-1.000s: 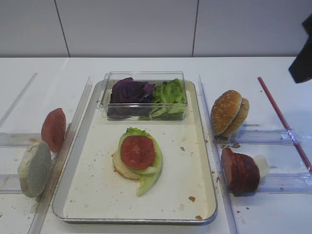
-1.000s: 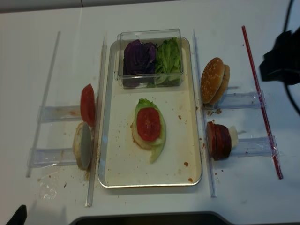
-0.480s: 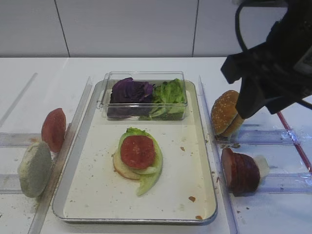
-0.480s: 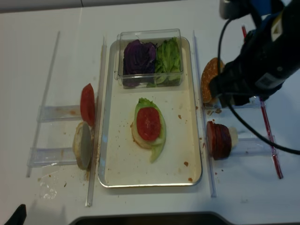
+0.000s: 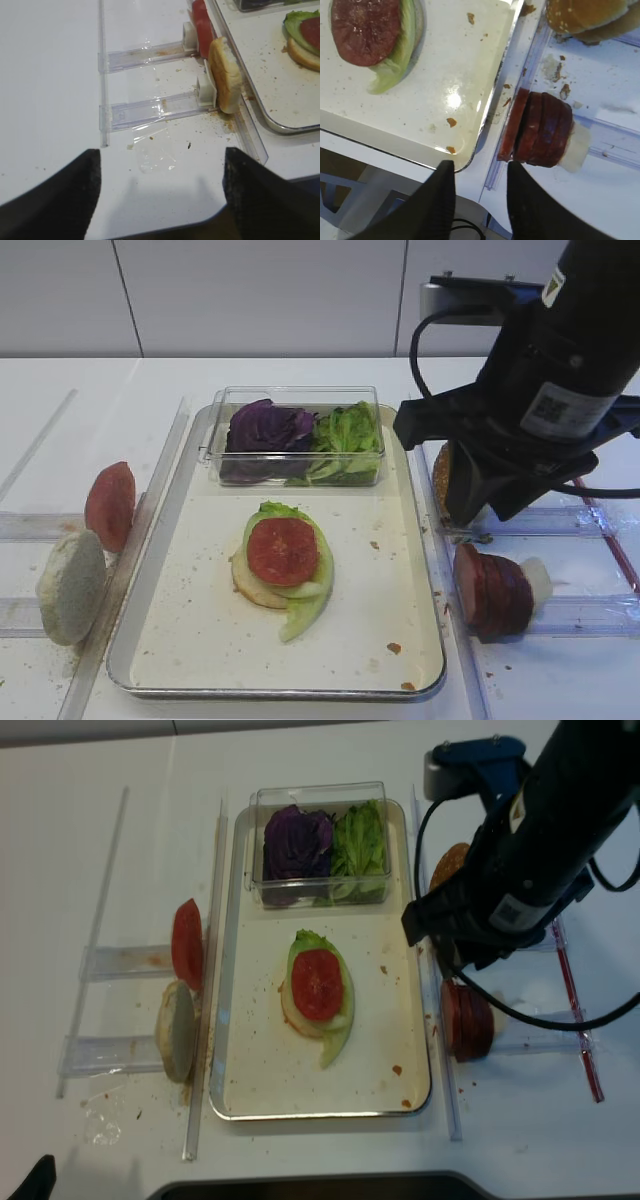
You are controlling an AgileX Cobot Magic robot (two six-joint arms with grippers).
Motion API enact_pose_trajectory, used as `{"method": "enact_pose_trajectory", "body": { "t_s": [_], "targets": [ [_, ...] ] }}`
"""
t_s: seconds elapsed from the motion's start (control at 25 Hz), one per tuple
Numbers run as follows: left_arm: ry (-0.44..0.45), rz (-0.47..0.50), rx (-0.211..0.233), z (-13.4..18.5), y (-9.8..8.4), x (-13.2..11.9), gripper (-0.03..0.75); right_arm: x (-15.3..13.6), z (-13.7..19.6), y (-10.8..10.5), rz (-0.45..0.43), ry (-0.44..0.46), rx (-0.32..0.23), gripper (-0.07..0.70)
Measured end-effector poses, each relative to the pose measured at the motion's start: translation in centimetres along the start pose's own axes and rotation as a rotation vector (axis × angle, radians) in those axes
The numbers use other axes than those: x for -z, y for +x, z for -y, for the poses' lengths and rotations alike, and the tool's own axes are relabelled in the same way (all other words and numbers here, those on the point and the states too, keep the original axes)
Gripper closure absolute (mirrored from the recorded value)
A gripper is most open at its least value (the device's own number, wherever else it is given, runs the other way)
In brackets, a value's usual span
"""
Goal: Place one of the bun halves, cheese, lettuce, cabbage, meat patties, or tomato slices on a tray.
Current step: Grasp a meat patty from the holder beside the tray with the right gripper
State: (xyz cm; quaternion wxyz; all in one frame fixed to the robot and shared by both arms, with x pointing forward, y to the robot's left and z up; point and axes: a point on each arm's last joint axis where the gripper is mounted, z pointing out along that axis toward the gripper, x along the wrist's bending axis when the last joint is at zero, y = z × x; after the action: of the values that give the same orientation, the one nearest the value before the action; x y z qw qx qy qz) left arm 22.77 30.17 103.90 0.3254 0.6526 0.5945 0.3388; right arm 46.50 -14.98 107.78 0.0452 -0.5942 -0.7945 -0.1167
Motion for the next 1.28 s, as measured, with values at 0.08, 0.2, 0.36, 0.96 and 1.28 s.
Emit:
{"method": "enact_pose_trajectory", "body": {
  "t_s": [0.08, 0.2, 0.36, 0.96, 1.28],
  "targets": [
    [0.000, 0.000, 0.000, 0.0, 0.0, 0.0, 0.244, -0.6, -0.3, 0.0, 0.001, 0.017, -0.006, 0.362],
    [0.000, 0.000, 0.000, 0.0, 0.0, 0.0, 0.244, -1.3, -0.6, 0.0, 0.006, 0.038, -0.015, 0.365],
    [0.000, 0.000, 0.000, 0.0, 0.0, 0.0, 0.244, -2.1, -1.0, -0.1, 0.016, 0.063, -0.042, 0.365],
    [0.001, -0.013, 0.020, 0.0, 0.1, 0.0, 0.244, -4.9, -2.0, -0.7, 0.080, 0.132, -0.127, 0.367],
    [0.001, -0.014, 0.021, 0.0, 0.1, 0.0, 0.244, -5.5, -2.2, -0.8, 0.086, 0.146, -0.129, 0.367]
  ]
}}
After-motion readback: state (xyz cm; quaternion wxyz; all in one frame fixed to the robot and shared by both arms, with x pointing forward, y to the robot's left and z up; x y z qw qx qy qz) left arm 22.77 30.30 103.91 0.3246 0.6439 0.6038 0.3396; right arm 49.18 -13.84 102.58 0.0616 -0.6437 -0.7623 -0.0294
